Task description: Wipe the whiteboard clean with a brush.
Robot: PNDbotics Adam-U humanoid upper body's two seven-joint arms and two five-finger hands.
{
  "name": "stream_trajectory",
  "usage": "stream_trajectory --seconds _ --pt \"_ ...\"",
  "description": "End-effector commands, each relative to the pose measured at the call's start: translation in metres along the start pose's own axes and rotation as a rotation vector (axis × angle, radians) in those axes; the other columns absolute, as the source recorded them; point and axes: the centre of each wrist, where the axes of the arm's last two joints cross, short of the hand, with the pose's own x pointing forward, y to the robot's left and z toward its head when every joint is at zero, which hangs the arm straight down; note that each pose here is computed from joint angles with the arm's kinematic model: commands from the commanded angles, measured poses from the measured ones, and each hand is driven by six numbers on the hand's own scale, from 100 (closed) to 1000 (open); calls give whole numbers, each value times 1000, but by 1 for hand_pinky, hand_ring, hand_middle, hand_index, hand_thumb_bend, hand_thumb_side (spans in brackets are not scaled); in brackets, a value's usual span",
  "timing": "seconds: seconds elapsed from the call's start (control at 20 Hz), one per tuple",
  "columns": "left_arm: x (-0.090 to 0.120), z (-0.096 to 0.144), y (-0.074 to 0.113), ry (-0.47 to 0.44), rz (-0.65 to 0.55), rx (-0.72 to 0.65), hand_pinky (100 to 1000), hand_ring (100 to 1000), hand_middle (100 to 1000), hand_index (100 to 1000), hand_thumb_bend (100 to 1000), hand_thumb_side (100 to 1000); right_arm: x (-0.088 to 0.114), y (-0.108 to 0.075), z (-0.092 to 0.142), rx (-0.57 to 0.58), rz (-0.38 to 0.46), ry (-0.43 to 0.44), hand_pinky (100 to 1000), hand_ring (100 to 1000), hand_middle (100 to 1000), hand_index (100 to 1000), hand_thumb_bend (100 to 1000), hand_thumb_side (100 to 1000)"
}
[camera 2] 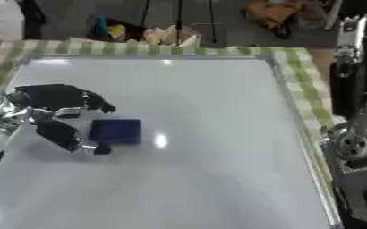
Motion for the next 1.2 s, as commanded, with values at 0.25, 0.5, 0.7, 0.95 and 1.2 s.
stream_trajectory --seconds 0.25,0.5,0.7,0.95,1.2 --pt "-1 -5 -5 43 -10 56 531 760 753 938 602 962 3 -3 -4 -16 -7 -9 824 914 695 843 100 1000" --pt "-2 -8 -12 19 -7 59 525 759 784 932 601 929 2 -3 -3 -23 -6 -4 825 915 694 843 100 1000" --pt "-1 -10 -16 2 -18 51 514 750 778 924 598 900 2 -3 -3 -28 -7 -2 826 916 690 844 100 1000" --pt "-1 -13 -18 2 -31 62 500 738 767 910 567 898 2 -3 -3 -27 -10 -1 827 916 689 844 100 1000" --pt "2 -13 -15 16 -70 97 461 694 726 885 560 882 2 -2 -1 -23 -14 5 829 917 687 845 100 1000"
